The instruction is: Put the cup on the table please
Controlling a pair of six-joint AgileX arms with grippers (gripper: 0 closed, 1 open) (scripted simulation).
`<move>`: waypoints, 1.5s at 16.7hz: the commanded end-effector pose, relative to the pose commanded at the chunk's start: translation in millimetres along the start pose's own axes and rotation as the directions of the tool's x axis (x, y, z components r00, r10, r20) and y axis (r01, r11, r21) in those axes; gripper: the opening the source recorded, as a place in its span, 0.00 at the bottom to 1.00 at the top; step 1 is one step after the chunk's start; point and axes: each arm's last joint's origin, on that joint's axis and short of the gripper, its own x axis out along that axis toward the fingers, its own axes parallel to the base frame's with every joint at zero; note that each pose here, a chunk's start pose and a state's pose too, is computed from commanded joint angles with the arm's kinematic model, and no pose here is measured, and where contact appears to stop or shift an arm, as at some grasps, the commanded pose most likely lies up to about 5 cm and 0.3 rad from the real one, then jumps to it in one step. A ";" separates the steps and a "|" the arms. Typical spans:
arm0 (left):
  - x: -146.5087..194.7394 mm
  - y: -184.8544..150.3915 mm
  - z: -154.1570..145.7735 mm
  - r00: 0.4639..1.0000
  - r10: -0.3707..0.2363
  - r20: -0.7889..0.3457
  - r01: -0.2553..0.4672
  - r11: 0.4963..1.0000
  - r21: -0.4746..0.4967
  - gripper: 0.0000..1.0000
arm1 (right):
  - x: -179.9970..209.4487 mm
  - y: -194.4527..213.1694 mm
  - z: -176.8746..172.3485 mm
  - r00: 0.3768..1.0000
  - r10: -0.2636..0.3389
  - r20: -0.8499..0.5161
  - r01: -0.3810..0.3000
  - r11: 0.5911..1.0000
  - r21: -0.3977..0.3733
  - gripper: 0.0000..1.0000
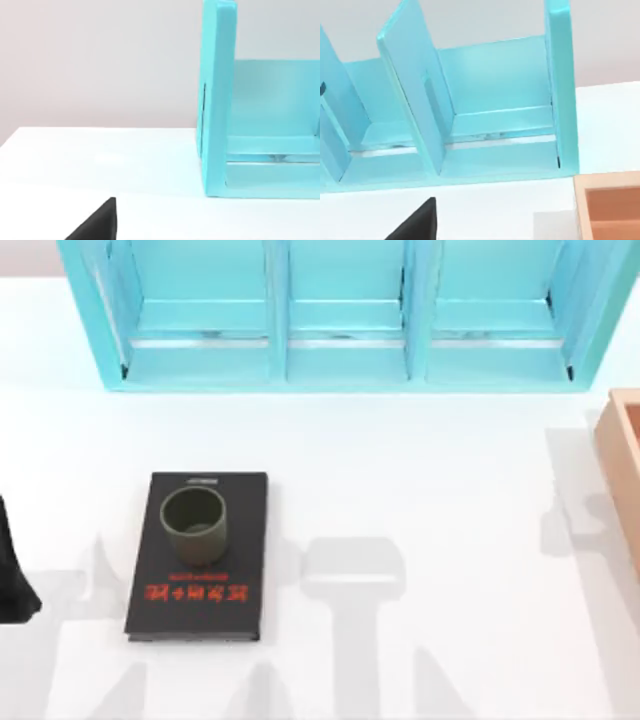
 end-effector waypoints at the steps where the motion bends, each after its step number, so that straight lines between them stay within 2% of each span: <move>1: 0.0 0.0 0.0 1.000 0.000 0.000 0.000 1.000 0.000 1.00 | 5.4 8.5 17.6 0.999 0.008 -0.048 -0.007 1.000 0.023 1.00; 4: 0.0 0.0 0.0 1.000 0.000 0.000 0.000 1.000 0.000 1.00 | 32.4 40.6 67.2 0.979 0.028 -0.201 -0.011 0.996 0.085 1.00; 7: 0.0 0.0 0.0 1.000 0.000 0.000 0.000 1.000 0.000 1.00 | 73.4 85.1 103.7 0.932 0.038 -0.361 0.007 0.992 0.123 1.00; 11: 0.0 0.0 0.0 1.000 0.000 0.000 0.000 1.000 0.000 1.00 | 135.0 162.1 115.9 0.832 0.023 -0.554 0.052 0.991 0.119 1.00; 14: 0.0 0.0 0.0 1.000 0.000 0.000 0.000 1.000 0.000 1.00 | 172.4 224.7 95.0 0.745 -0.013 -0.667 0.087 0.993 0.078 1.00; 19: 0.0 0.0 0.0 1.000 0.000 0.000 0.000 1.000 0.000 1.00 | 200.7 312.1 23.8 0.615 -0.103 -0.782 0.126 0.992 -0.032 1.00; 25: 0.0 0.0 0.0 1.000 0.000 0.000 0.000 1.000 0.000 1.00 | 196.7 361.9 -51.1 0.528 -0.194 -0.827 0.138 0.980 -0.142 1.00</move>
